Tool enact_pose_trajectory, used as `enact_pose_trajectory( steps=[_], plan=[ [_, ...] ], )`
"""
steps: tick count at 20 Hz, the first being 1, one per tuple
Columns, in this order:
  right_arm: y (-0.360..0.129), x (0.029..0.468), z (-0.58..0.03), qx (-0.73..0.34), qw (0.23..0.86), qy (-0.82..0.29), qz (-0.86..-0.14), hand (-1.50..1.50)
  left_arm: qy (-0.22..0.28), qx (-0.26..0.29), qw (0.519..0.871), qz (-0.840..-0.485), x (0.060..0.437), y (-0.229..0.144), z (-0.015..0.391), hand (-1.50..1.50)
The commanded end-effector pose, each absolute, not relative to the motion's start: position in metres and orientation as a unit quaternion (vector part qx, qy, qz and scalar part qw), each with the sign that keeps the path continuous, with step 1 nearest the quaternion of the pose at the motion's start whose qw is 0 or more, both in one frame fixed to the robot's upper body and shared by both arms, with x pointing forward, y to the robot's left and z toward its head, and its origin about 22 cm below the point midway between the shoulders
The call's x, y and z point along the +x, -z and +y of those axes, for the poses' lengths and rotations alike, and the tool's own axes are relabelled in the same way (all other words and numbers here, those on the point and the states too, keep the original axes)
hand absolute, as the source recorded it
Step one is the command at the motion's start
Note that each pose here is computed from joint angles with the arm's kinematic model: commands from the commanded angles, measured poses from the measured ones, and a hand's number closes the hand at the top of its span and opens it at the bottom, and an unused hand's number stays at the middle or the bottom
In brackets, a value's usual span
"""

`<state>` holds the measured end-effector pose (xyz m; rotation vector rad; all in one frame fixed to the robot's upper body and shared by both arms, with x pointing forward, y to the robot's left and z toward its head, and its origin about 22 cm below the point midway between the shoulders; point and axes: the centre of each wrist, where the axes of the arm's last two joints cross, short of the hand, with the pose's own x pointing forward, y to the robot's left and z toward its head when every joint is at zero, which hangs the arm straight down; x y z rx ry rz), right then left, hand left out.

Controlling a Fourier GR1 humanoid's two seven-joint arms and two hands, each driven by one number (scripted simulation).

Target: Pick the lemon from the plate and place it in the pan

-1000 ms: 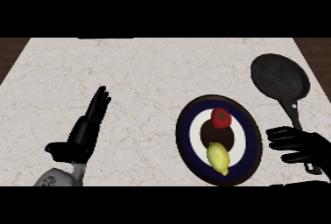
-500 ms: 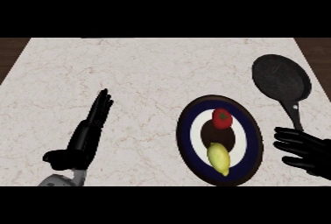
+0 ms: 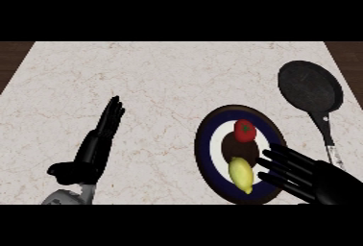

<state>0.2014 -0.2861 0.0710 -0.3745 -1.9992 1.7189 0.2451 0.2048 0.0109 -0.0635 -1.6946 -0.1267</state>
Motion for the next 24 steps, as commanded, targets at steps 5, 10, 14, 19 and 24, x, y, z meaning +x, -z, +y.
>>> enact_pose_trajectory(
  steps=[5,10,14,19,24],
  plan=[
    [-0.039,0.201,-0.240,-0.228,0.227,-0.692,-0.646,-1.50,0.061,-0.030,0.661,-0.747,0.248,0.007,0.204,0.00],
    [-0.031,0.200,-0.210,-0.225,0.233,-0.693,-0.644,-1.50,0.060,-0.031,0.659,-0.749,0.233,0.000,0.192,0.00],
    [-0.019,0.203,-0.224,-0.229,0.249,-0.697,-0.632,-1.50,0.047,-0.023,0.664,-0.746,0.242,-0.010,0.205,0.00],
    [-0.009,0.205,-0.224,-0.223,0.262,-0.677,-0.650,-1.50,0.057,-0.028,0.658,-0.750,0.257,-0.018,0.191,0.00],
    [0.022,0.218,-0.213,-0.210,0.264,-0.669,-0.662,-1.50,0.051,-0.028,0.661,-0.749,0.248,-0.018,0.203,0.00]
  ],
)
